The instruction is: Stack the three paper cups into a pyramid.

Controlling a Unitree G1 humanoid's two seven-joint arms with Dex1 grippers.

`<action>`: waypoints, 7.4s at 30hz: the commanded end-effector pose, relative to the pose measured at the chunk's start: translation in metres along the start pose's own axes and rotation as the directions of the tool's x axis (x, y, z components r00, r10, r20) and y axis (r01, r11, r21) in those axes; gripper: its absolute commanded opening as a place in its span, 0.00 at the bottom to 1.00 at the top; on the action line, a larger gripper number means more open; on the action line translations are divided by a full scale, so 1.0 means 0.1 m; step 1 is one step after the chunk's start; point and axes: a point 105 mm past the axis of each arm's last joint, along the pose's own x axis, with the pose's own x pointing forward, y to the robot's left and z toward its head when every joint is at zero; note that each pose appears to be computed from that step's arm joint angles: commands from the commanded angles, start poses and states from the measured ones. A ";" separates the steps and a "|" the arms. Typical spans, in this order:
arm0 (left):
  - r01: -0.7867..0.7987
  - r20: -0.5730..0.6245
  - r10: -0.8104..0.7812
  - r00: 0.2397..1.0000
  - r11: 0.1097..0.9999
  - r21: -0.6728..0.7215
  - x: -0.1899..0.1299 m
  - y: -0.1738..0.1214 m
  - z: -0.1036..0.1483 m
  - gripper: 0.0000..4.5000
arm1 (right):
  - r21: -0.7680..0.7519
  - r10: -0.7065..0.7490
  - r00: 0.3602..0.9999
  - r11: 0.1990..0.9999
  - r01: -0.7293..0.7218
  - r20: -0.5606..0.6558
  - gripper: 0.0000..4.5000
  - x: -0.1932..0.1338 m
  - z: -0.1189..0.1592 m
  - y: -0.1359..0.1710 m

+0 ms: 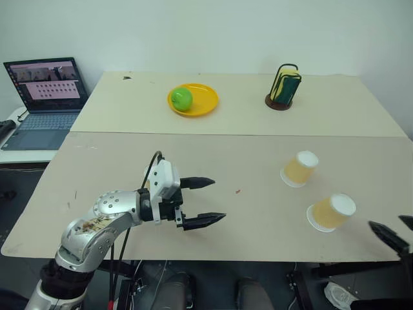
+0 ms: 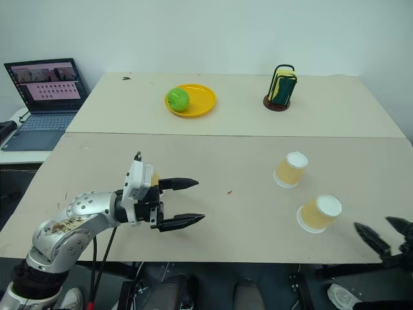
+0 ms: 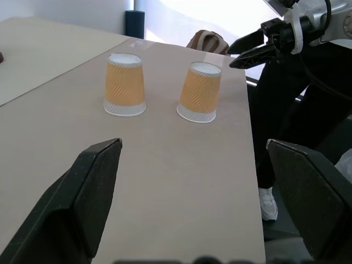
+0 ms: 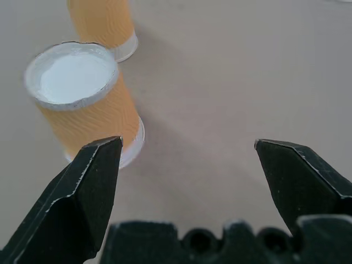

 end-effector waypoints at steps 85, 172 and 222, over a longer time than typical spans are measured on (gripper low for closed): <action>-0.079 -0.005 0.079 0.997 0.997 0.028 -0.04 0.02 0.10 1.00 | -0.123 0.154 0.983 0.982 -0.141 0.104 0.59 0.69 0.45 0.37; -0.138 -0.065 0.143 0.988 0.988 0.069 -0.24 -0.02 0.08 1.00 | -0.489 0.700 0.703 0.660 -0.570 0.126 0.99 1.40 1.42 1.68; -0.062 -0.038 0.066 0.997 0.994 0.088 -0.04 0.02 0.05 1.00 | -0.067 0.125 0.942 0.992 -0.109 0.313 0.99 1.67 0.94 0.35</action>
